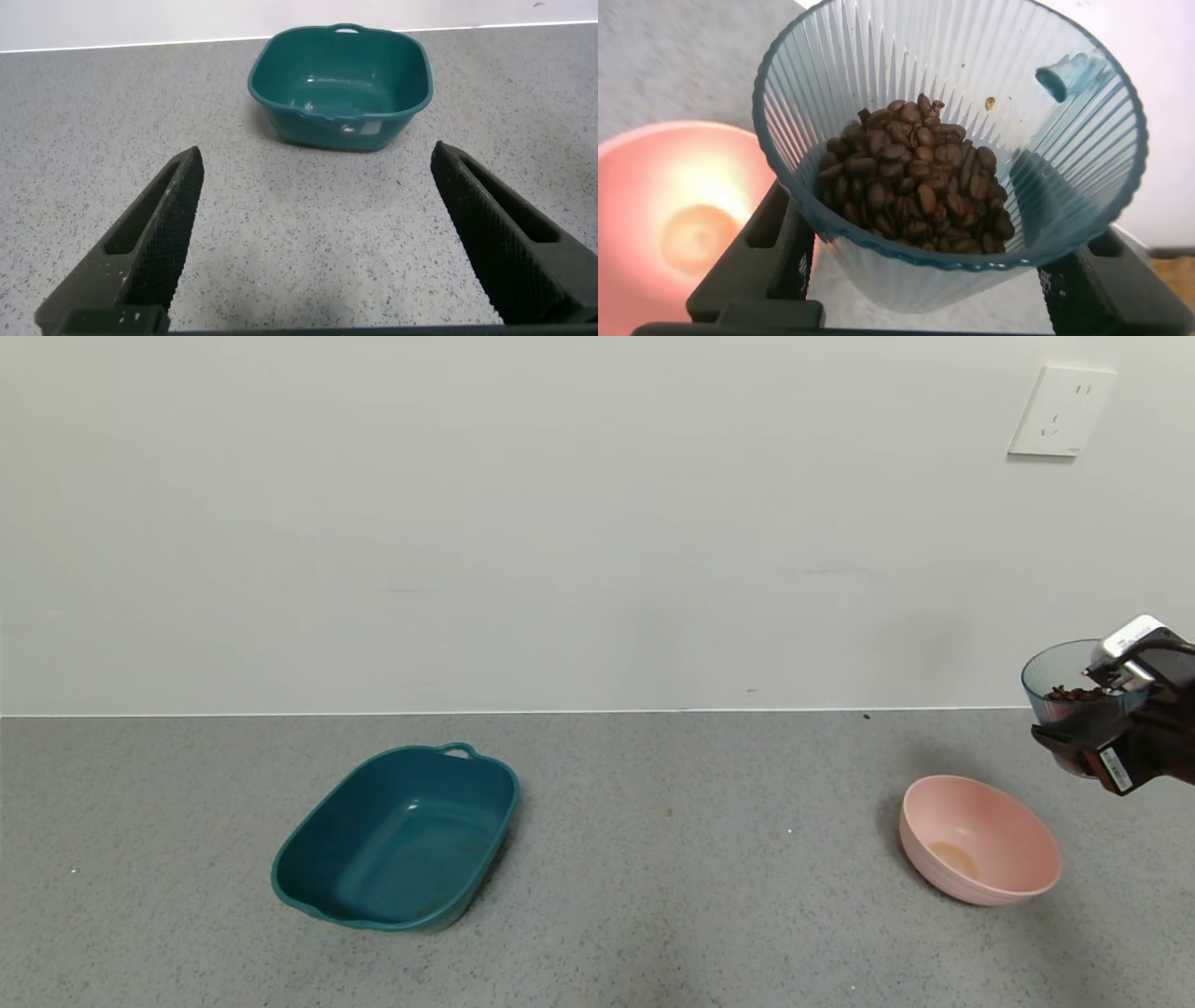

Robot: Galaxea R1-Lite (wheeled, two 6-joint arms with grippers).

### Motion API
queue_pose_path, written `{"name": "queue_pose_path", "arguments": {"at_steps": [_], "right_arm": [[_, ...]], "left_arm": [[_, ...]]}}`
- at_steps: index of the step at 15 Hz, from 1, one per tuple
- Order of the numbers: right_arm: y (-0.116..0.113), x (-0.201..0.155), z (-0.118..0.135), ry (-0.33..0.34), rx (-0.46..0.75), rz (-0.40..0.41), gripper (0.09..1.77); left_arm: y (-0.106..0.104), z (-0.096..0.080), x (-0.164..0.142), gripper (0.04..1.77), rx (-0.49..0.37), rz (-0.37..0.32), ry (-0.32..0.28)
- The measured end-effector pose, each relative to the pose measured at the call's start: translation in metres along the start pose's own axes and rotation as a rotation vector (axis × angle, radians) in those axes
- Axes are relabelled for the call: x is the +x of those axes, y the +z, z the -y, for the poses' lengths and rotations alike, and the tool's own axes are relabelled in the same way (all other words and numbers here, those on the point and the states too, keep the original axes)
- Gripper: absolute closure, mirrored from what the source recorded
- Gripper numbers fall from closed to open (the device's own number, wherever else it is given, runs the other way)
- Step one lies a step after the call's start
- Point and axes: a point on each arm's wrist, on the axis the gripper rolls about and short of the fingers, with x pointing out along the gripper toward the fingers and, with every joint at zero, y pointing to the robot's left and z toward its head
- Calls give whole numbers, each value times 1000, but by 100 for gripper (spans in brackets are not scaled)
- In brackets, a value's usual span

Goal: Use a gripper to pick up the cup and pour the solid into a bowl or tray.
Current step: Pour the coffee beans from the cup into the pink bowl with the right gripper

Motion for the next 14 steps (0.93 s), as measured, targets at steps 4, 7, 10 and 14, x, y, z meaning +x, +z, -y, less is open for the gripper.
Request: {"name": "queue_pose_path", "arguments": {"at_steps": [4, 7, 10, 14], "right_arm": [[-10, 6, 4, -21, -137, -48, 50], [-20, 7, 7, -25, -240, -87, 50], [-25, 7, 6, -23, -312, -110, 50], [-31, 6, 1, -20, -437, -158, 50]], "left_arm": [[0, 0, 0, 6, 0, 0, 0], [0, 0, 0, 6, 0, 0, 0], [0, 0, 0, 6, 0, 0, 0], [0, 0, 0, 6, 0, 0, 0]]}}
